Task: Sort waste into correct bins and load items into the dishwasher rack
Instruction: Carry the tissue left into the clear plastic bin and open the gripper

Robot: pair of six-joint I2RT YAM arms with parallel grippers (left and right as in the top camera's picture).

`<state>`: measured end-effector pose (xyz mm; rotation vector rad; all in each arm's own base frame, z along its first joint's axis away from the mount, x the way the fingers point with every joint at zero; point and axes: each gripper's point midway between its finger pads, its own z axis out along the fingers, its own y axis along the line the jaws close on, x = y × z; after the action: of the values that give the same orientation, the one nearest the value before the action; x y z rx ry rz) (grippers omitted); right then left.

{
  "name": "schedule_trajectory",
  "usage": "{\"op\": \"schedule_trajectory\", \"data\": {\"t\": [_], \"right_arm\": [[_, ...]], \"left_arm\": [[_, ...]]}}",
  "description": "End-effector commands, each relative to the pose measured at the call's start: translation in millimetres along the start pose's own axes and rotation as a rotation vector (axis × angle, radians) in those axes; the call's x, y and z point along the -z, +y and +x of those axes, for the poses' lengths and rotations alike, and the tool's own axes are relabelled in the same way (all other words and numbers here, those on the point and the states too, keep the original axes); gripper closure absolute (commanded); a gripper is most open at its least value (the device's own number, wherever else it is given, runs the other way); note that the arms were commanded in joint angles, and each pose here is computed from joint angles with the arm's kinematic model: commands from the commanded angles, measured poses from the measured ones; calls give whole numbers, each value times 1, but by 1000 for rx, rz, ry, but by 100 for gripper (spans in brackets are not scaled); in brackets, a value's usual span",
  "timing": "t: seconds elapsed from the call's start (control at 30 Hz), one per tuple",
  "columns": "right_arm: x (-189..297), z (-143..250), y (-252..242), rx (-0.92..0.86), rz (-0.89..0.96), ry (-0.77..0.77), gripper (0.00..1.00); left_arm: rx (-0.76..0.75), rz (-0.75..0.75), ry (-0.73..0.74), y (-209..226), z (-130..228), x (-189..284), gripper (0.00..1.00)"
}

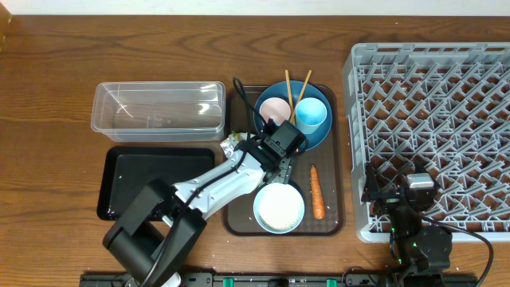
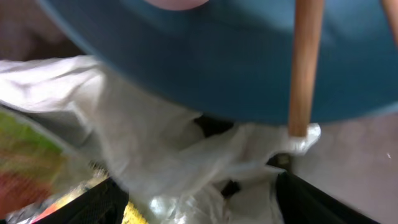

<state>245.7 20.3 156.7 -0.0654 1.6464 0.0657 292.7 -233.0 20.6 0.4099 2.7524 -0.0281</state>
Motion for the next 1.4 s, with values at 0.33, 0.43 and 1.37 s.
{"op": "schedule_trajectory", "data": {"t": [0.33,0.43,1.37], "right_arm": [[0,1,-4,3,14,4,1],[0,1,-4,3,14,4,1],[0,1,-4,3,14,4,1]], "left_arm": [[-3,-21,5,4,2,-6,94],[-7,-30,-27,6,-7,6,94],[355,-137,-512,136,-101,154,94]]}}
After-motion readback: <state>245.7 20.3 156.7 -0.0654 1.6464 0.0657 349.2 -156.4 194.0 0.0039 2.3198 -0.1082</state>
